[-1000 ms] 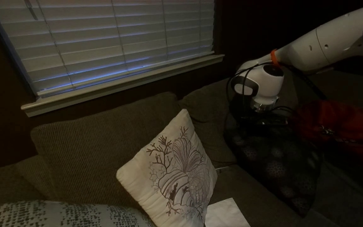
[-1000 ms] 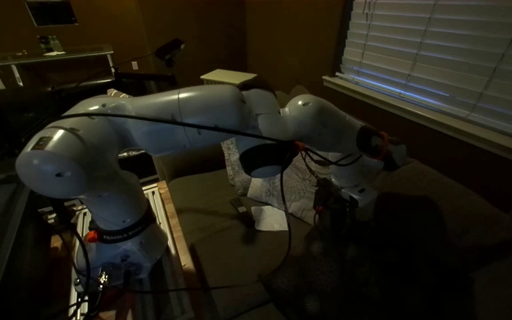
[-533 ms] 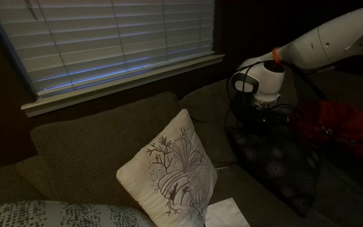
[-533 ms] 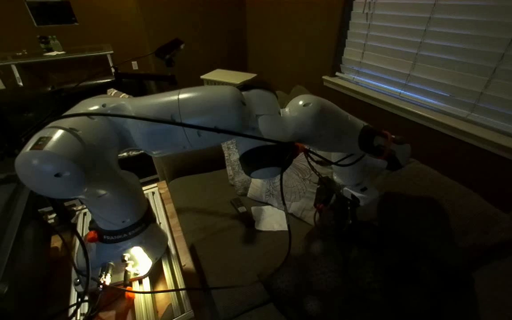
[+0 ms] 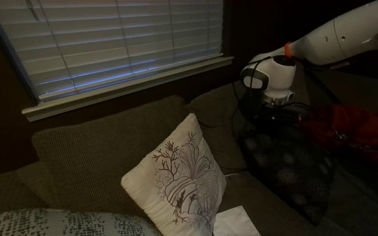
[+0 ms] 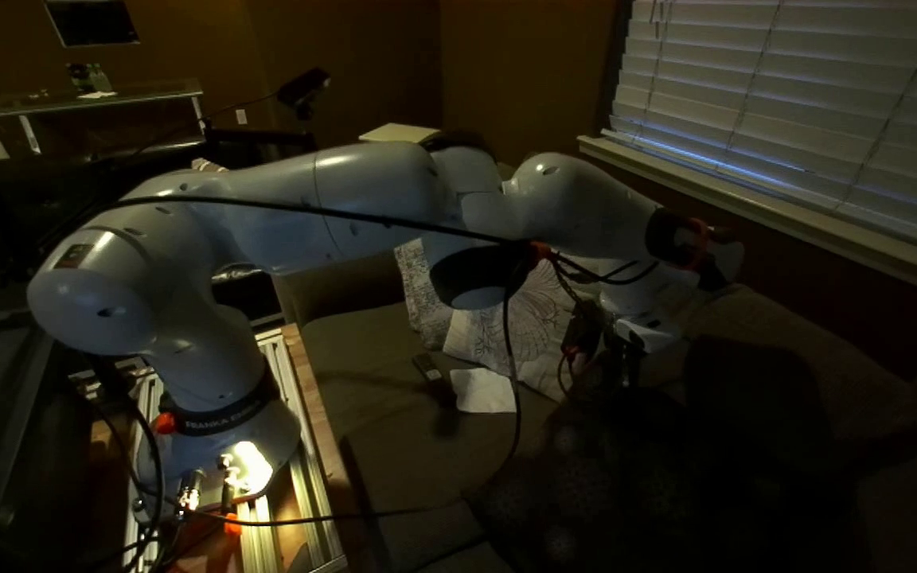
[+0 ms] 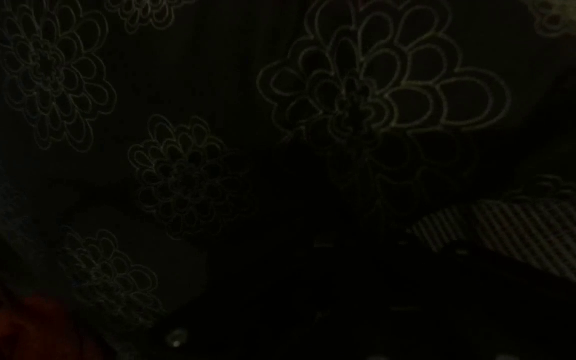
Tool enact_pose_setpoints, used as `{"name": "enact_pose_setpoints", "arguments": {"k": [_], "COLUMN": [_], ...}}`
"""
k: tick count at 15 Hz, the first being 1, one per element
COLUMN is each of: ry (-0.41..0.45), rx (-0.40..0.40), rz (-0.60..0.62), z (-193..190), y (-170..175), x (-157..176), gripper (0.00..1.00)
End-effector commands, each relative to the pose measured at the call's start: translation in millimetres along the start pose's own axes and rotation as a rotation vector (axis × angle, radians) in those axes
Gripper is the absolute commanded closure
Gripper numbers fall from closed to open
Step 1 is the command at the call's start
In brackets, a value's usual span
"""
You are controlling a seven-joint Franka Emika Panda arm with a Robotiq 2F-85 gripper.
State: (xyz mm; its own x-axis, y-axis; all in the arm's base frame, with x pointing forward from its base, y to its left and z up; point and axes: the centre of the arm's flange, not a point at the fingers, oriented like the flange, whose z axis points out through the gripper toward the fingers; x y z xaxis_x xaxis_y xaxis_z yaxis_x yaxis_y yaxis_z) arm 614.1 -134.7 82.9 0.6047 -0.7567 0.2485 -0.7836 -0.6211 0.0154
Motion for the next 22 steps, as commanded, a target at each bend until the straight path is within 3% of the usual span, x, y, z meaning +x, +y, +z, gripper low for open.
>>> {"name": "enact_pose_setpoints", "arguments": {"k": [1,8,16,22], "ry": [-0.022,0.068,0.254,0.393], "rx": [-0.026,-0.121,-0.212,-0.303], "rz": [0.049,0.212,0.418,0.499], "z": [-48.5,-94.7,-134.9,-151.0], "y": [-2.0,-5.5,-14.4,-15.5], "x": [-26.4,-59.1,-86.6,-91.4], "gripper": [0.99,0.99,0.99,0.99]}}
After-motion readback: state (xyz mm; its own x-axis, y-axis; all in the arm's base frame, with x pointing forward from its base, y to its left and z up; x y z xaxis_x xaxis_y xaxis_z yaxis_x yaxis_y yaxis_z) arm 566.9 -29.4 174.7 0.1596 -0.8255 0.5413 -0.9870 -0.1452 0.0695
